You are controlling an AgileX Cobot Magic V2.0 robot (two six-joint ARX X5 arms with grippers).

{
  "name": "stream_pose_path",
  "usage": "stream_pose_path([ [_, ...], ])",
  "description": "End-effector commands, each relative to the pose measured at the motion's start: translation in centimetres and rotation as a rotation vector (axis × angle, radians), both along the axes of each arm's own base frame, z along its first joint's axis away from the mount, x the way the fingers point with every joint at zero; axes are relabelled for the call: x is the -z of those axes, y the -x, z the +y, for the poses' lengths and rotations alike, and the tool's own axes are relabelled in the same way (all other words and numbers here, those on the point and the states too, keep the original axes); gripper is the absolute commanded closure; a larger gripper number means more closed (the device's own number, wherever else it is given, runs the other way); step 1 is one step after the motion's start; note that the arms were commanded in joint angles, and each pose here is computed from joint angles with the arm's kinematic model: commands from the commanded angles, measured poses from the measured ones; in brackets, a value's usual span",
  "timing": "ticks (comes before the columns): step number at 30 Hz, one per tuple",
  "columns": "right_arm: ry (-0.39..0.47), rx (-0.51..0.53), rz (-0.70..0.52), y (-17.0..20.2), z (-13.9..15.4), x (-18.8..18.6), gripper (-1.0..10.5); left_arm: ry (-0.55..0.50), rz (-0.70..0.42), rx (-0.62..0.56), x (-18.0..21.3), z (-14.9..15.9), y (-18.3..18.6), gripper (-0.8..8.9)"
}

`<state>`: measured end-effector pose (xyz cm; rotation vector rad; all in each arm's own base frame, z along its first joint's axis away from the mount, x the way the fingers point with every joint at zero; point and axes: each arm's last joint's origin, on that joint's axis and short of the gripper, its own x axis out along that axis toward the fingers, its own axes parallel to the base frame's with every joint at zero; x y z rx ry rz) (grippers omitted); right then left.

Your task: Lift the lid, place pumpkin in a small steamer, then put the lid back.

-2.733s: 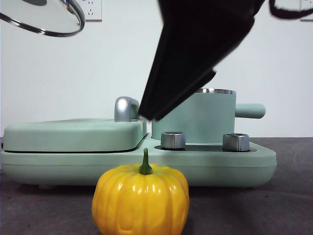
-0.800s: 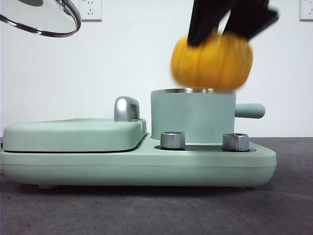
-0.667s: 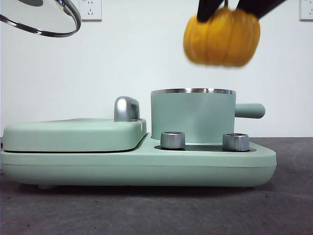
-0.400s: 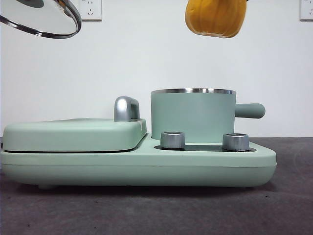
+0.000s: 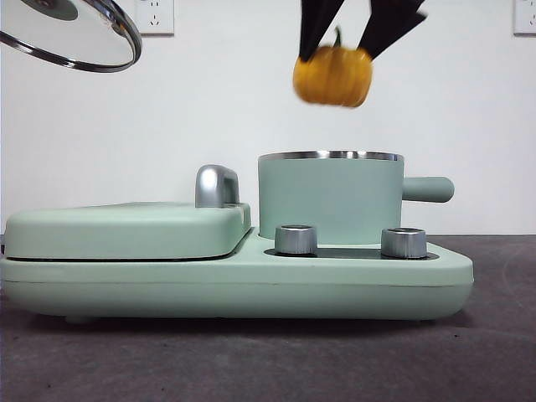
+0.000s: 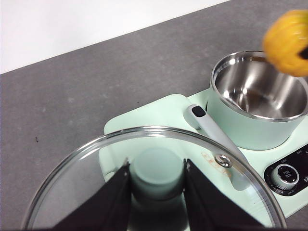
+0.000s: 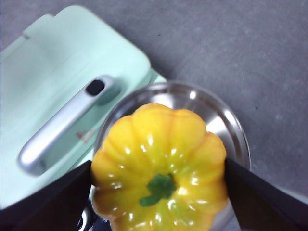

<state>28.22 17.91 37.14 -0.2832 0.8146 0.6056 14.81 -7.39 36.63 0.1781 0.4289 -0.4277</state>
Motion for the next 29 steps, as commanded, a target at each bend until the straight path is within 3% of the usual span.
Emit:
stream_pose_path([
  [1, 0.006, -0.014, -0.014, -1.6, 1.0, 0.5, 5.8, 0.019, -0.042, 0.001, -0.7, -0.1, -0.1, 8.04],
  [10, 0.063, -0.013, -0.056, -4.1, 2.3, 2.9, 5.8, 0.02, -0.042, 0.001, -0.7, -0.1, -0.1, 8.04],
  [29, 0.159, -0.026, 0.091, -6.2, 3.5, 8.1, 5.8, 0.029, -0.059, 0.0, -0.9, -0.2, -0.2, 8.04],
])
